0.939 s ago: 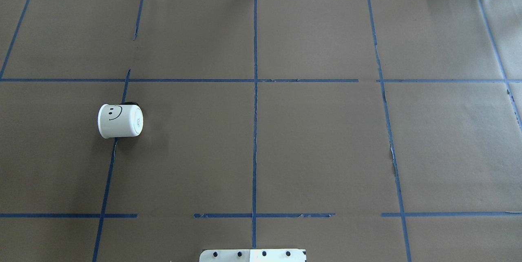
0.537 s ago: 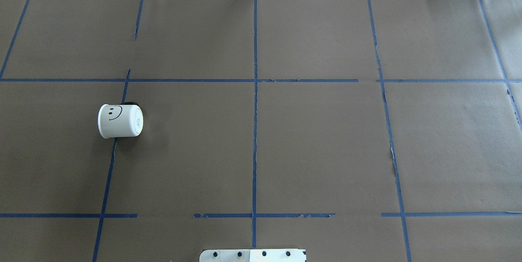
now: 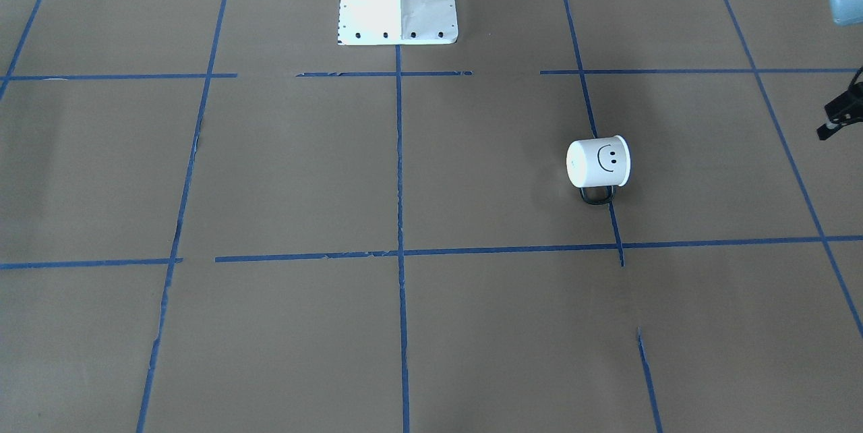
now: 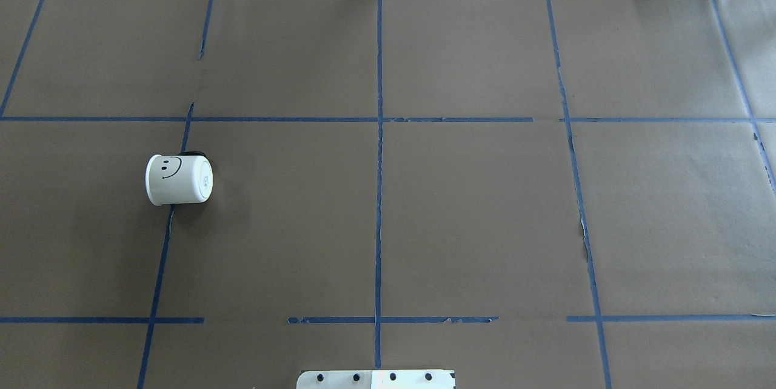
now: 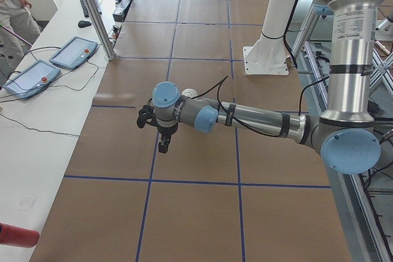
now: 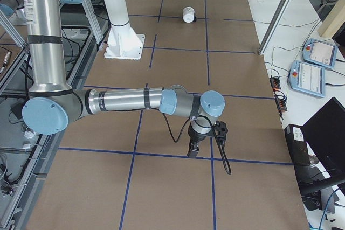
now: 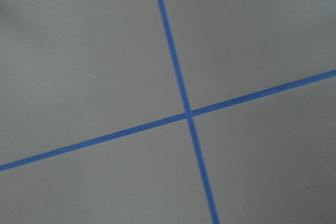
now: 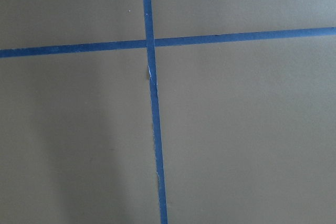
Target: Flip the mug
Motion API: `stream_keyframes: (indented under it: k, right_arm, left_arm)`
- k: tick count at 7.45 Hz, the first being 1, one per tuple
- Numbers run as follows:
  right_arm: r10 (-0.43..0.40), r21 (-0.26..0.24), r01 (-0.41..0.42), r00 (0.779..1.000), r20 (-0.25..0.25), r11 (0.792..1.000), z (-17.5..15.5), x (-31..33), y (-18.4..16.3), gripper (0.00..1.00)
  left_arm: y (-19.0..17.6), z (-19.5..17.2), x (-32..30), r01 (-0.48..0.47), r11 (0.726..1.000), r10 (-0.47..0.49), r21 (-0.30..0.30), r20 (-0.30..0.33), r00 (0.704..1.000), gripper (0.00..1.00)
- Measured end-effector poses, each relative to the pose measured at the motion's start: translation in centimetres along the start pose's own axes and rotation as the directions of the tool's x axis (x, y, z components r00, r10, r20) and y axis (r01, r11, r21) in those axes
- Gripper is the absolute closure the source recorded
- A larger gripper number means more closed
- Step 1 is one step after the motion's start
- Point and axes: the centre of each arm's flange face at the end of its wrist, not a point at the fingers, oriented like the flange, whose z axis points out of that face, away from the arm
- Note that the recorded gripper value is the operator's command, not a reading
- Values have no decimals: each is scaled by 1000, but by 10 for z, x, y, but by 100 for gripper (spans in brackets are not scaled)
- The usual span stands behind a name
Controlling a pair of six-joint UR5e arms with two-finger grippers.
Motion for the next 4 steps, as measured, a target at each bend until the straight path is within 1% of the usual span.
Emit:
stream_keyframes:
  k: [1,2,3,4]
  right_arm:
    - [0,0,0,1000,0,1000,0,0,0,0]
    - [0,0,0,1000,0,1000,0,0,0,0]
    - [0,0,0,1000,0,1000,0,0,0,0]
    - [0,0,0,1000,0,1000,0,0,0,0]
  left_arm:
    - [4,19,36,74,997,-72,25,-58,996,0]
    - [18,37,73,148,987,-138,62,-136,981,0]
    - [37,54,106,207,974,-182,93,-222,958,0]
    - [56,65,132,249,963,-205,108,-312,928,0]
